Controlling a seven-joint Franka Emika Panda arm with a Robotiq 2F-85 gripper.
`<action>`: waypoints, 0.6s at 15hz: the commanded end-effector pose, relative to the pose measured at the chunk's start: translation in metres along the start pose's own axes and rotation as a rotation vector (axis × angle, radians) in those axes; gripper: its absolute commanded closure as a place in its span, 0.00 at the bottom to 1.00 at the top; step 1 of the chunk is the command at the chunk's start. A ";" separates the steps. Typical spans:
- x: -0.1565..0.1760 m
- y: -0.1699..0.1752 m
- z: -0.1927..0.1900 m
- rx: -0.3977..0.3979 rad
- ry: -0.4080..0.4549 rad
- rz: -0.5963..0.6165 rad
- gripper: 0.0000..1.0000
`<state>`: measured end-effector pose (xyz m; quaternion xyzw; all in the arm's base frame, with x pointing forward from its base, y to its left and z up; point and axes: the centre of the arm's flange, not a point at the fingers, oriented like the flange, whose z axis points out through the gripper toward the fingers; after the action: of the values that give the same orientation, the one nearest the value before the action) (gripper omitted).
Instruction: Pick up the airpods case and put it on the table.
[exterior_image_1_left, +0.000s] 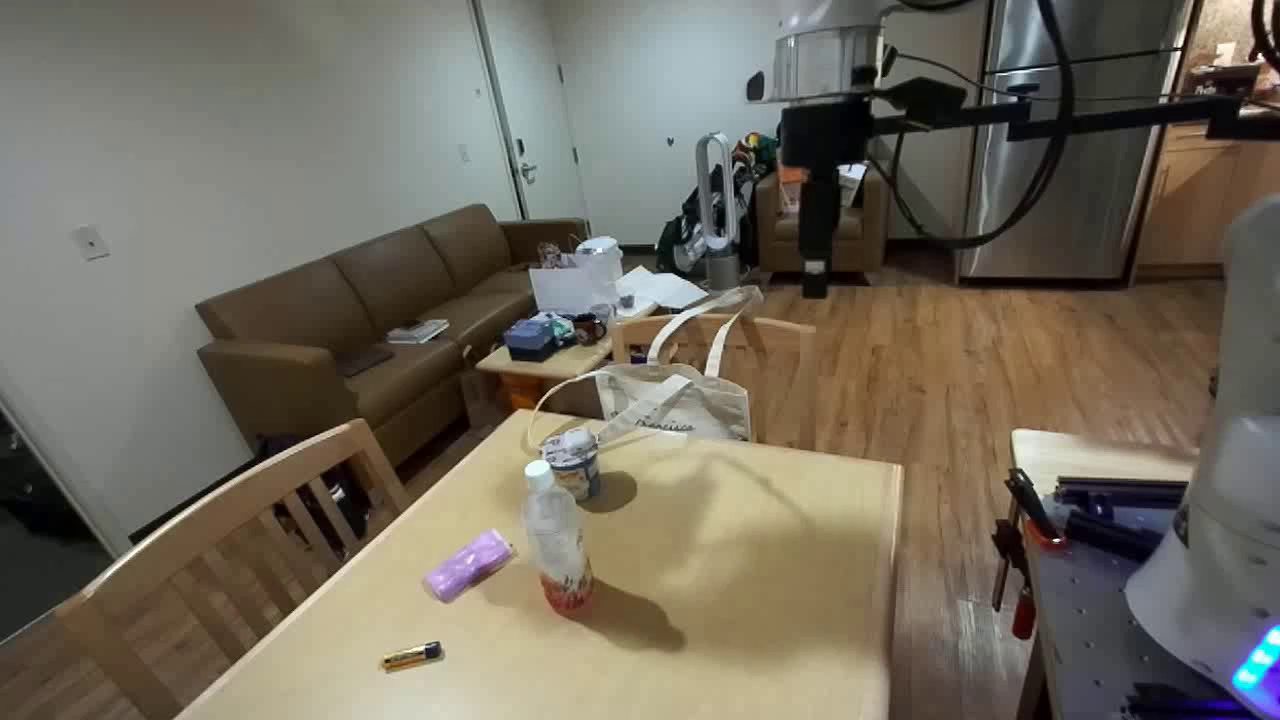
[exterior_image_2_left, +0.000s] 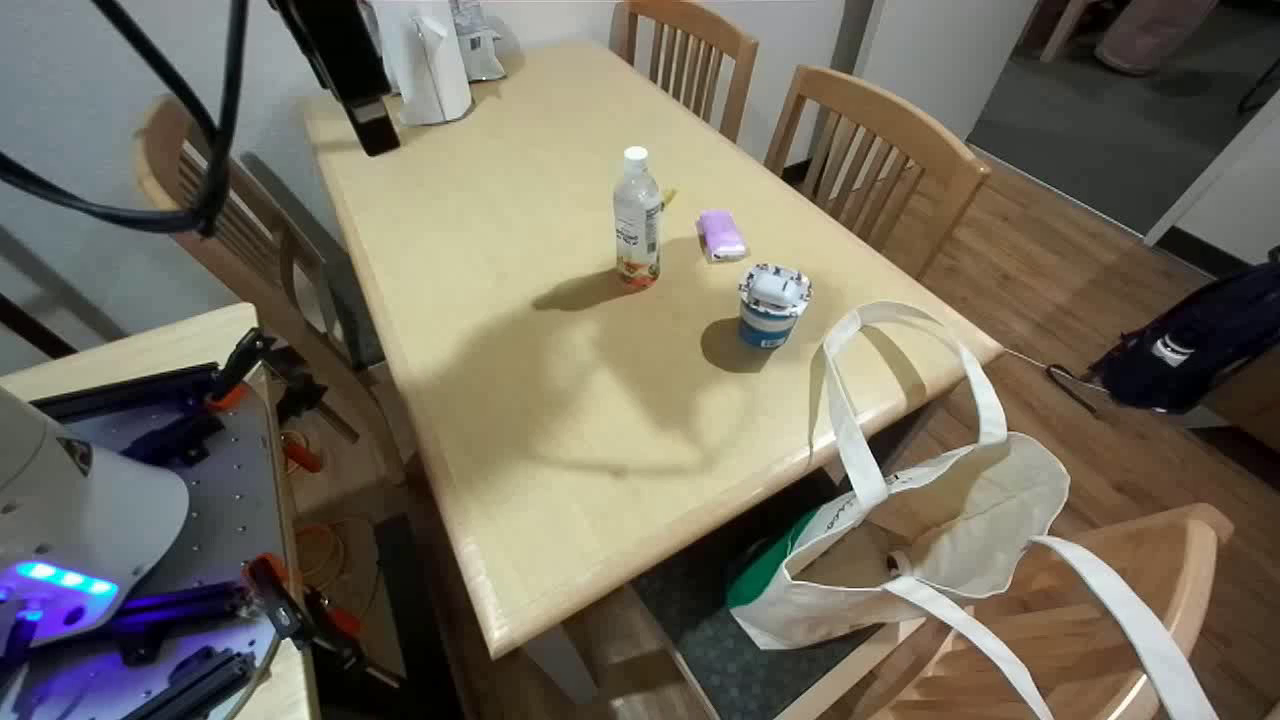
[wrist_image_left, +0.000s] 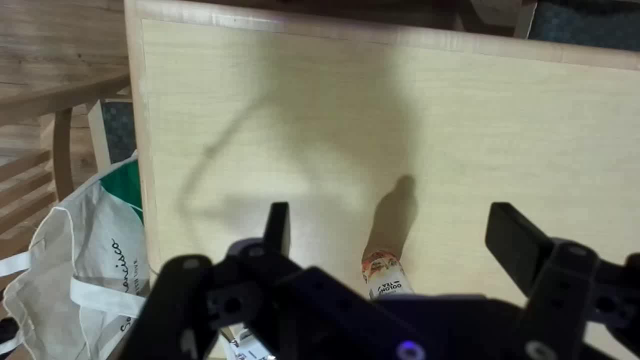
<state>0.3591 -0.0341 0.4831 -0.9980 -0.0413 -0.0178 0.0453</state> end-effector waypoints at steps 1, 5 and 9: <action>0.000 0.000 0.000 0.000 0.000 0.000 0.00; 0.000 0.000 0.000 0.000 0.000 0.000 0.00; 0.012 -0.010 0.001 0.111 0.064 0.145 0.00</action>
<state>0.3605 -0.0334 0.4842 -0.9977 -0.0226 -0.0244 0.0585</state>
